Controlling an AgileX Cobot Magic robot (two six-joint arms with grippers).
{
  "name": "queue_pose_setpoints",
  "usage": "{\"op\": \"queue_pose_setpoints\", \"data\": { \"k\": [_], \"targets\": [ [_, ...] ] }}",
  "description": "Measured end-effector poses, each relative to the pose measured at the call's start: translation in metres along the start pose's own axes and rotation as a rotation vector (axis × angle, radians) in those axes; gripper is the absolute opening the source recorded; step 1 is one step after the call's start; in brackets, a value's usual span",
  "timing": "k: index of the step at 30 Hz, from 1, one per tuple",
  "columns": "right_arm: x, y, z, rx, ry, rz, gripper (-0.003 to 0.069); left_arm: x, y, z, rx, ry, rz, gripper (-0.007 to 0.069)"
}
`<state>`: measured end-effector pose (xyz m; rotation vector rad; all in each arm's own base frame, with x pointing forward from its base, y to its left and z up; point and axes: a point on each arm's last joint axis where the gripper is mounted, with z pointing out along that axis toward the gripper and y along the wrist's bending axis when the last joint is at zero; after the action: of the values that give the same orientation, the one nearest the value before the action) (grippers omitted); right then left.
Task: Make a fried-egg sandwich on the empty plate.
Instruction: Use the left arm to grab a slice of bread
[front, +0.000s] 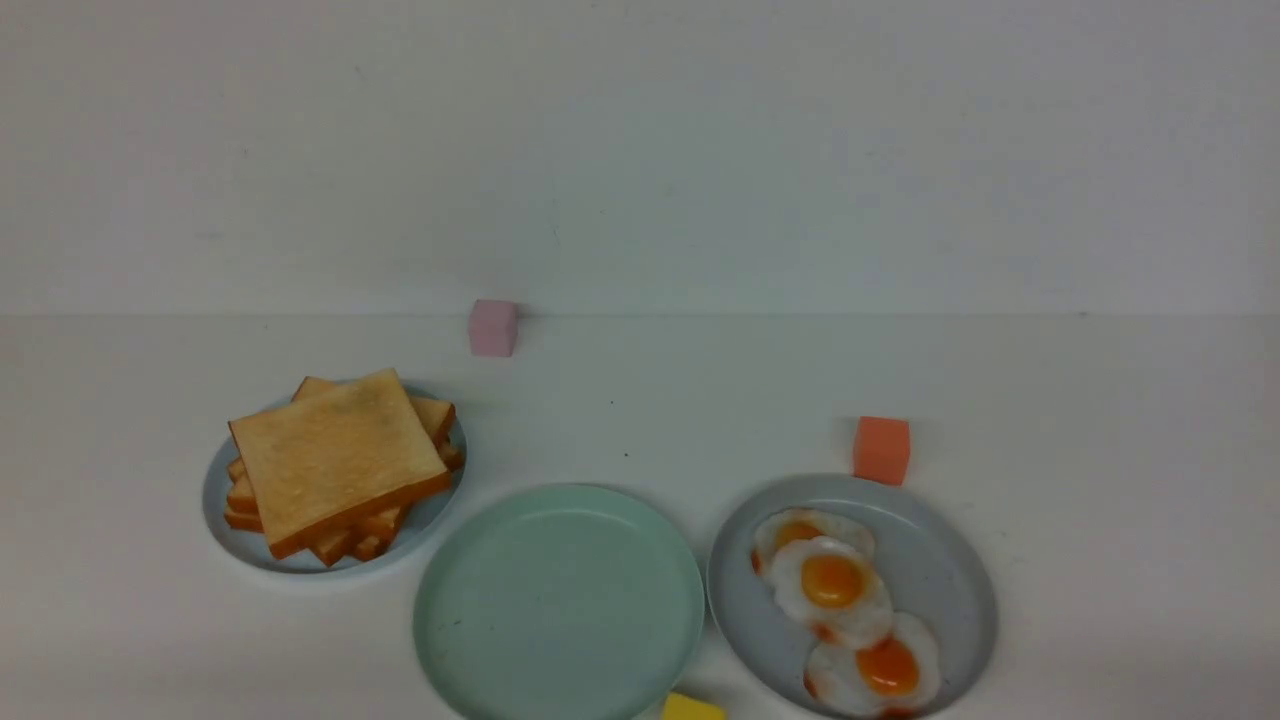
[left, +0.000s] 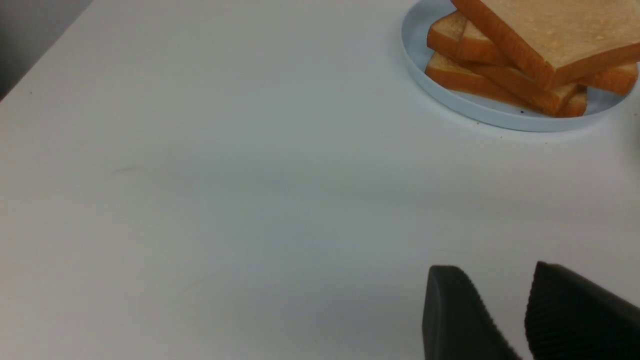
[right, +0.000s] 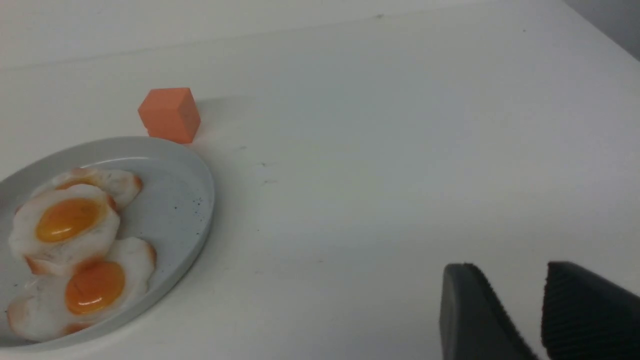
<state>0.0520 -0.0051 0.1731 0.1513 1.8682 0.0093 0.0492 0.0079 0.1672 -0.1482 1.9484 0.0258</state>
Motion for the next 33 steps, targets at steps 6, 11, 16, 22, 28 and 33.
{"op": "queue_pose_setpoints", "data": {
  "k": [6,11,16,22,28,33],
  "targets": [
    [0.0,-0.002,0.0,0.025,-0.004,-0.063,0.0242,0.0,0.0,0.0,0.0,0.0,0.0,0.0238],
    [-0.001,-0.004,0.0,0.039,-0.006,-0.098,0.0242,0.0,0.0,0.0,-0.002,0.0,0.003,0.0238],
    [-0.001,-0.005,0.0,0.051,-0.007,-0.126,0.0242,0.0,0.001,0.0,-0.01,-0.003,0.02,0.0238],
    [-0.003,-0.004,0.0,0.046,-0.041,-0.139,0.0242,-0.001,0.0,0.001,-0.005,-0.03,0.027,0.0238],
    [-0.022,0.003,-0.002,-0.013,-0.271,-0.146,0.0242,-0.022,-0.006,-0.002,0.066,-0.278,0.029,0.0238],
    [-0.04,0.009,-0.01,-0.083,-0.483,-0.1,0.0242,-0.035,-0.01,-0.007,0.108,-0.432,0.035,0.0238]
  ]
}}
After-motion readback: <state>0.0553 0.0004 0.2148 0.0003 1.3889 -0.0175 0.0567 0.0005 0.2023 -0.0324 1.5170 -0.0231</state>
